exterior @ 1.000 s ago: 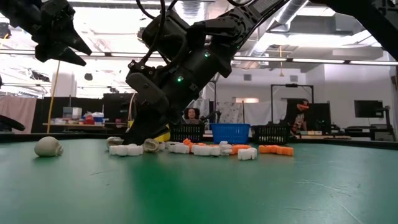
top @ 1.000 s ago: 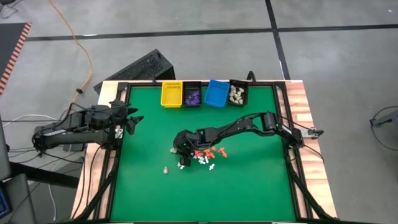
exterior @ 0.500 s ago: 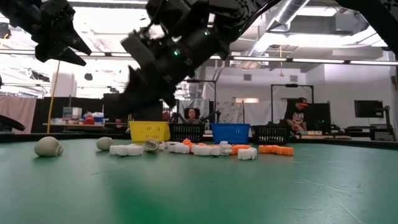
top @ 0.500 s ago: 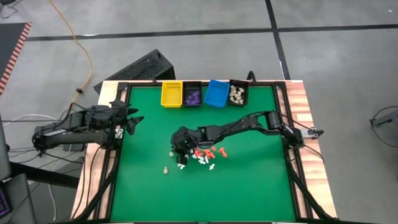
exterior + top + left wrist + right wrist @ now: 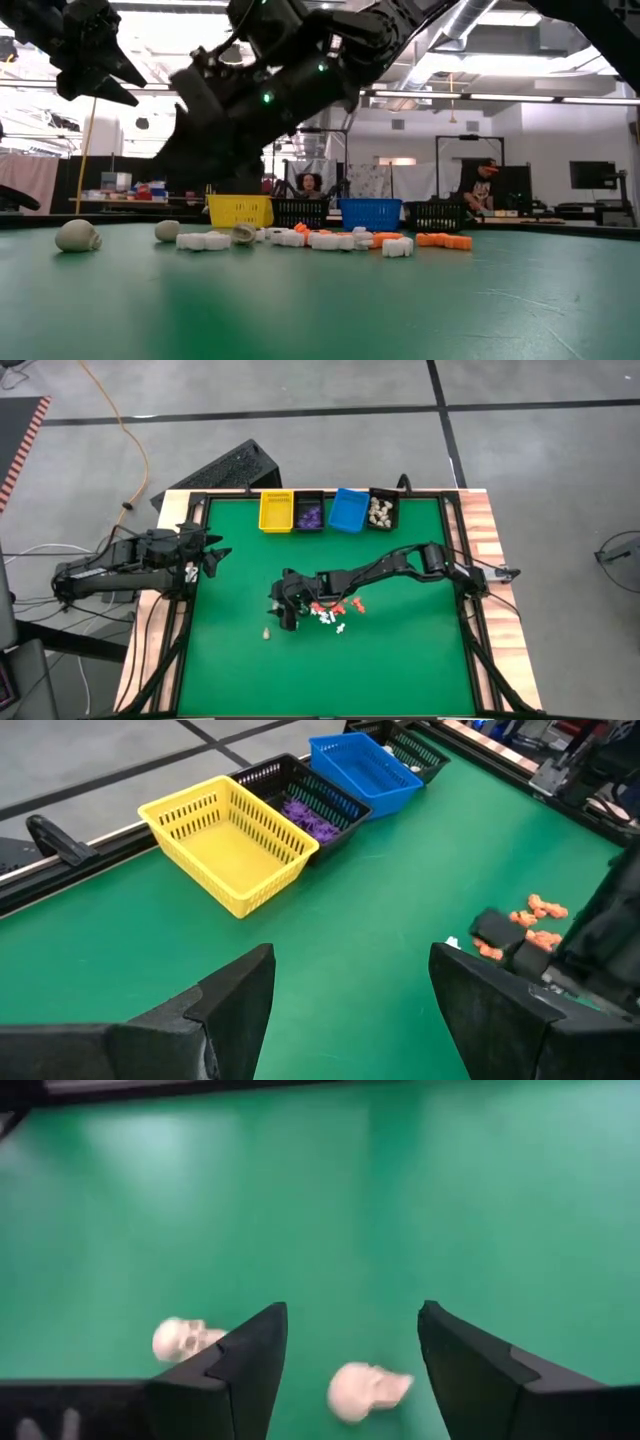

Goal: Sort Halloween decoration
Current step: Put the white skull toy into the right black basket

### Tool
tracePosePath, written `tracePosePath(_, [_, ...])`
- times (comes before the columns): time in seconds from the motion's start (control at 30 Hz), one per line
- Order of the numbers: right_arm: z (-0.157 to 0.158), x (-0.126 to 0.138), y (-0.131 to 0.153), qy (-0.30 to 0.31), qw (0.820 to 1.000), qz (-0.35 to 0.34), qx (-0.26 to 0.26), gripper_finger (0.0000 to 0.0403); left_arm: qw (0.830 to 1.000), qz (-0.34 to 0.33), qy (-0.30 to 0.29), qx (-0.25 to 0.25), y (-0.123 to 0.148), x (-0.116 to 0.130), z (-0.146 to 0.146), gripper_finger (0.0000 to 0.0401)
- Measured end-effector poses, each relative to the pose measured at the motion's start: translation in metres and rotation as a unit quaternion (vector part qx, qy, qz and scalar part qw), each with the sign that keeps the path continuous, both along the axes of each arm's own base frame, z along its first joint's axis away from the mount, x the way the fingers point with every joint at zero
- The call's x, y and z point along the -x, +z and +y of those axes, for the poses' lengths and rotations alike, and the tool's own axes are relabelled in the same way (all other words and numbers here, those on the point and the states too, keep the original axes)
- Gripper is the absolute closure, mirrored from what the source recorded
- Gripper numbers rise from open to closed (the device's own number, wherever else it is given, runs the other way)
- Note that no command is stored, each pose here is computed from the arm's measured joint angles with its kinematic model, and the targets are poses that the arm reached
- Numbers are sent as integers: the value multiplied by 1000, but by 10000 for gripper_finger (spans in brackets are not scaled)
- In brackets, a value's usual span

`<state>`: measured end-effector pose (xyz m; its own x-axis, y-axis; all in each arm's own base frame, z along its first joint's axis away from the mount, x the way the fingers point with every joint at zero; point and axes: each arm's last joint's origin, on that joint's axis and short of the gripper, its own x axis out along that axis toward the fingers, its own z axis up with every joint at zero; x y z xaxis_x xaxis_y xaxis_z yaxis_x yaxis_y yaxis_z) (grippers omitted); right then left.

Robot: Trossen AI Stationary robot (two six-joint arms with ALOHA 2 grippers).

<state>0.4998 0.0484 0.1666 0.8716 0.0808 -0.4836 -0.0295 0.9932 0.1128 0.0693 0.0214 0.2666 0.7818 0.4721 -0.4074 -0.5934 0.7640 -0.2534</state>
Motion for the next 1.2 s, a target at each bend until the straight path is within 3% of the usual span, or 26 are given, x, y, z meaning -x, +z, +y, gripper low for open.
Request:
tracePosePath(0.37, [2,-2,-33,-23,999,40,-12,155,1000,1,2,3,0,0,0,145])
tracePosePath(0.7, [-1,-5,-45,-41,998,46,-27,160,1000,1,2,3,0,0,0,145])
tracePosePath(1.2, [0,-4,-46,-64,995,52,-51,293,1000,1,2,3,0,0,0,145])
